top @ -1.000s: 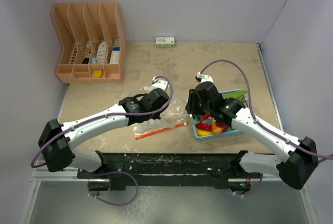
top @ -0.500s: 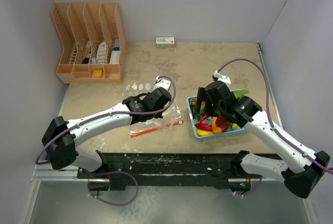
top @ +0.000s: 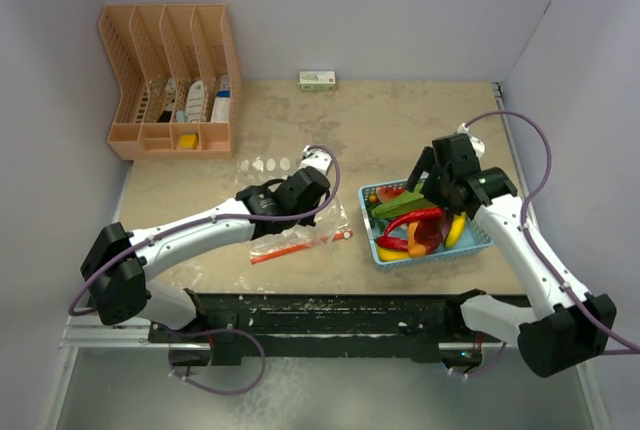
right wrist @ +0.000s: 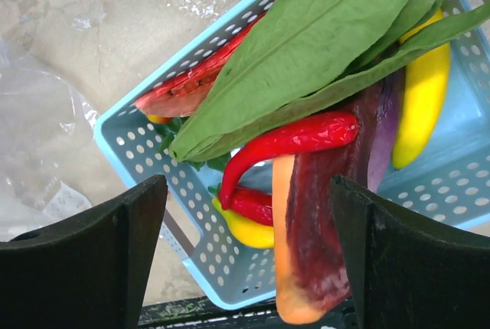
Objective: Place the food in the zip-top bag and seal the zipper
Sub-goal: Pick up the fake vegetable from the bin.
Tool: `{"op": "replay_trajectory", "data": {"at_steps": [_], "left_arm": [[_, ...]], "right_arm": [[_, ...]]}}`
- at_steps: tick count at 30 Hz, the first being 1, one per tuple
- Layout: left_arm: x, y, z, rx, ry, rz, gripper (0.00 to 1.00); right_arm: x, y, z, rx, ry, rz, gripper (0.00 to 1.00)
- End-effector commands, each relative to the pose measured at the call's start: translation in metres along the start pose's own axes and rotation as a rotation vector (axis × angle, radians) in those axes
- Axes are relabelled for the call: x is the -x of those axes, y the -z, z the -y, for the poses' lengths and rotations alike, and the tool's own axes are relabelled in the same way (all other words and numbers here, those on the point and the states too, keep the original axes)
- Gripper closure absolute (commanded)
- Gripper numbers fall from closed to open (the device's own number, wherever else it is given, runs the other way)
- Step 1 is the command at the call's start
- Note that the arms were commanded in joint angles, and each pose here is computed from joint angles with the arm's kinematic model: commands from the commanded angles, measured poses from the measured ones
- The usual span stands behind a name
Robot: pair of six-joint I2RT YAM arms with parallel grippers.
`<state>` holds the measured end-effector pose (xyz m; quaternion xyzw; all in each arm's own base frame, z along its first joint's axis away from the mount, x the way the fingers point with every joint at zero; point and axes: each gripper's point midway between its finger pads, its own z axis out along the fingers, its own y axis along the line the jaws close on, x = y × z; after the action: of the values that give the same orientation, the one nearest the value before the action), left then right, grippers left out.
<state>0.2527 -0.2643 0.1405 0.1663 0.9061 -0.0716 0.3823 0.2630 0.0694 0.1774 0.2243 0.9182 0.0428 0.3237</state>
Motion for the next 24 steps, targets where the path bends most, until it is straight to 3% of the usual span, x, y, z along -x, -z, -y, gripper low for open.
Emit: {"op": "replay_trajectory", "data": {"at_steps": [1, 11, 24], "left_arm": [[0.011, -0.001, 0.004, -0.031, 0.002, 0.035, 1.00], [0.011, 0.006, 0.006, -0.063, 0.008, 0.054, 1.00], [0.011, 0.008, 0.014, -0.109, 0.025, 0.050, 1.00]], "right_arm": [[0.003, -0.017, 0.003, 0.009, -0.068, -0.003, 0.12], [0.020, -0.054, 0.045, -0.101, -0.191, 0.046, 0.13], [0.012, -0.102, 0.053, -0.130, -0.208, 0.014, 0.15]]}}
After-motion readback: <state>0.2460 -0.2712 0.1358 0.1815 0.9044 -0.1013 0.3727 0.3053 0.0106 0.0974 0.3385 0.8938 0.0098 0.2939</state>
